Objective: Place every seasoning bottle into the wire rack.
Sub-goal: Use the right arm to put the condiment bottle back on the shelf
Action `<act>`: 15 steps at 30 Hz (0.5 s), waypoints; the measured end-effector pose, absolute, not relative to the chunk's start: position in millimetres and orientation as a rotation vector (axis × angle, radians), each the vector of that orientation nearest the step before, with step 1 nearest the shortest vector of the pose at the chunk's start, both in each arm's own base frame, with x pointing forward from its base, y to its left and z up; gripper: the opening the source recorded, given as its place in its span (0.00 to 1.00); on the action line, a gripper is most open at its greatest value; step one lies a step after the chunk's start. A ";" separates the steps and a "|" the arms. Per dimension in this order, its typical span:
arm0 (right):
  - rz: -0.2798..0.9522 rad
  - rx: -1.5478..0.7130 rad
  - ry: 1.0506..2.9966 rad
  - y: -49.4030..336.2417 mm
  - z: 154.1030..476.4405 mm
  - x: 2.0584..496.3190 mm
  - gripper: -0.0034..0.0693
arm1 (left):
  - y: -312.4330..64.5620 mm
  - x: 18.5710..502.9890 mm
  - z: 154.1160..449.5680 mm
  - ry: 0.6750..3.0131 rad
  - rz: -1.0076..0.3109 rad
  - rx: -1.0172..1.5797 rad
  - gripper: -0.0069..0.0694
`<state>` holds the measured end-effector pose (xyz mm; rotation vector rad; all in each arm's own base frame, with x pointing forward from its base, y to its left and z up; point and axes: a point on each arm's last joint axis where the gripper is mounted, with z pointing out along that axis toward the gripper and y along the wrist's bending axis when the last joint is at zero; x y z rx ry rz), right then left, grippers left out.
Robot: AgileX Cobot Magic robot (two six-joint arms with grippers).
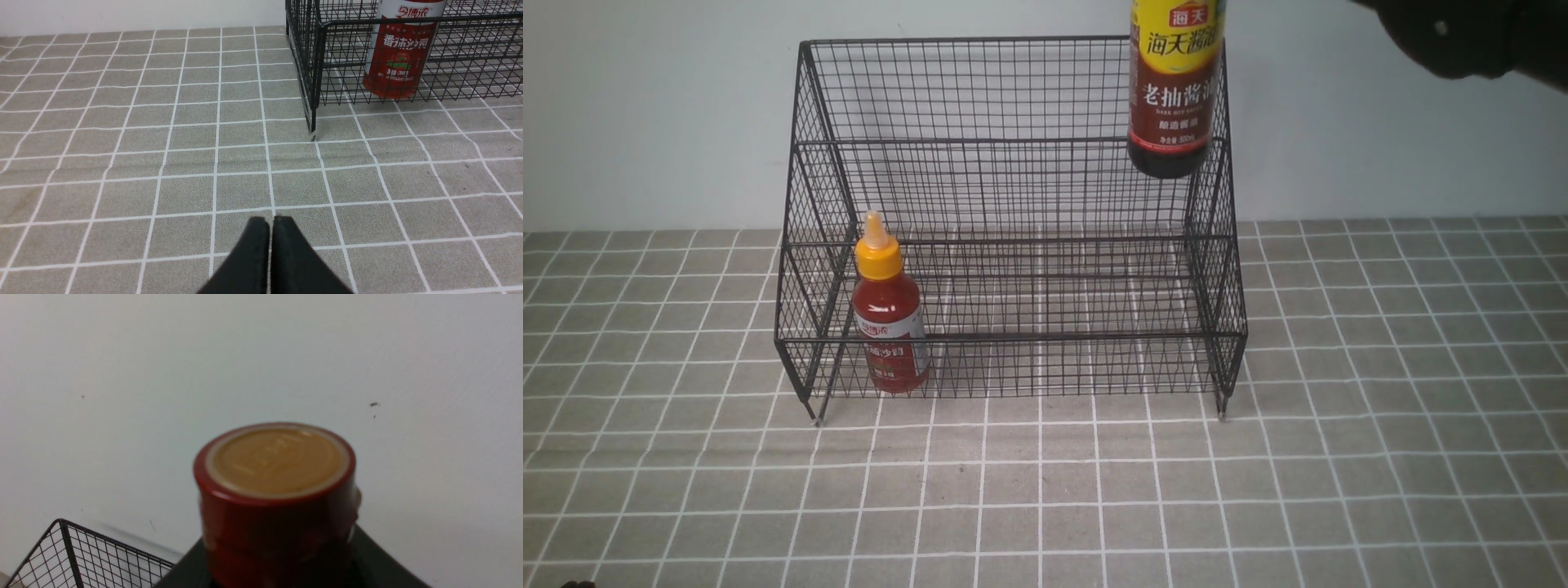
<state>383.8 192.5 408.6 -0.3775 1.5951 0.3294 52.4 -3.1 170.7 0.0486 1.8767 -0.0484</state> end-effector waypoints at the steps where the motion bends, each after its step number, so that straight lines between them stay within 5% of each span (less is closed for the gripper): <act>1: 0.328 -0.385 1.590 193.7 410.3 381.7 0.42 | -3.1 52.4 170.7 1.877 -0.048 0.049 0.08; 15: 0.281 -0.412 1.655 194.0 416.0 359.6 0.42 | -3.1 52.4 170.7 1.877 -0.048 0.049 0.08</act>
